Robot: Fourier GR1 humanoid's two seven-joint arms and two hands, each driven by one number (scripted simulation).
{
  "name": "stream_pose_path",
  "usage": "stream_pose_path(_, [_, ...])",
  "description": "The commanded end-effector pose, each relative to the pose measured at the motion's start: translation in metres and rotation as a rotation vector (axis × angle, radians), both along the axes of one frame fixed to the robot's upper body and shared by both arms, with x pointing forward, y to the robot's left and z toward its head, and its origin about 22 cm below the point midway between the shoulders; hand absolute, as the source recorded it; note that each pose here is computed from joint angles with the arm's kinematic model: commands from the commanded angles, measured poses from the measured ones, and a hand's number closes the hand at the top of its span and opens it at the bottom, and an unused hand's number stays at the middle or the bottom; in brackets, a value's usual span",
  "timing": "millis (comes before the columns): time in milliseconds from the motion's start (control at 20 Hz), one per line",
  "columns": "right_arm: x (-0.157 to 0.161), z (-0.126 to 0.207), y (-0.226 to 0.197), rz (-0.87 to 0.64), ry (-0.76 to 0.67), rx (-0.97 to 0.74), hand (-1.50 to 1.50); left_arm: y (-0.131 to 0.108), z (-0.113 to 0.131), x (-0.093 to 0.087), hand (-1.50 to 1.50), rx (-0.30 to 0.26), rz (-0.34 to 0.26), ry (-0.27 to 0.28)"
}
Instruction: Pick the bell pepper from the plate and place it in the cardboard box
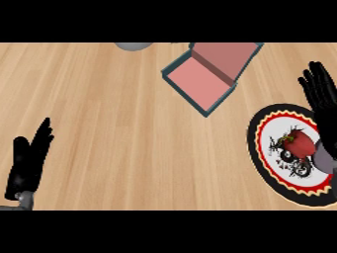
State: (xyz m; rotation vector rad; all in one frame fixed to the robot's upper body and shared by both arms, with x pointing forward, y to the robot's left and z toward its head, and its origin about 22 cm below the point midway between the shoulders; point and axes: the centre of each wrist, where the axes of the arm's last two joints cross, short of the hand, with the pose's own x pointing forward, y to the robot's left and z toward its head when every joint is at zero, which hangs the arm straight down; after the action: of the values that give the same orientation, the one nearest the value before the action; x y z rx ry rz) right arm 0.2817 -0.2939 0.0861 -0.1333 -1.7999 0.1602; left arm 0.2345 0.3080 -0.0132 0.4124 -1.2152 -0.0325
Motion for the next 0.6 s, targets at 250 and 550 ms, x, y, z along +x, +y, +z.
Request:
stream_pose_path(250, [0.014, 0.058, 0.052, 0.715, -0.345, 0.179, -1.50, -0.013, 0.038, 0.023, 0.00, 0.127, -0.170, -0.223])
stream_pose_path(550, [0.012, -0.033, -0.046, 0.311, -0.283, 0.102, -1.50, -0.021, 0.032, -0.002, 0.00, 0.079, -0.206, -0.196])
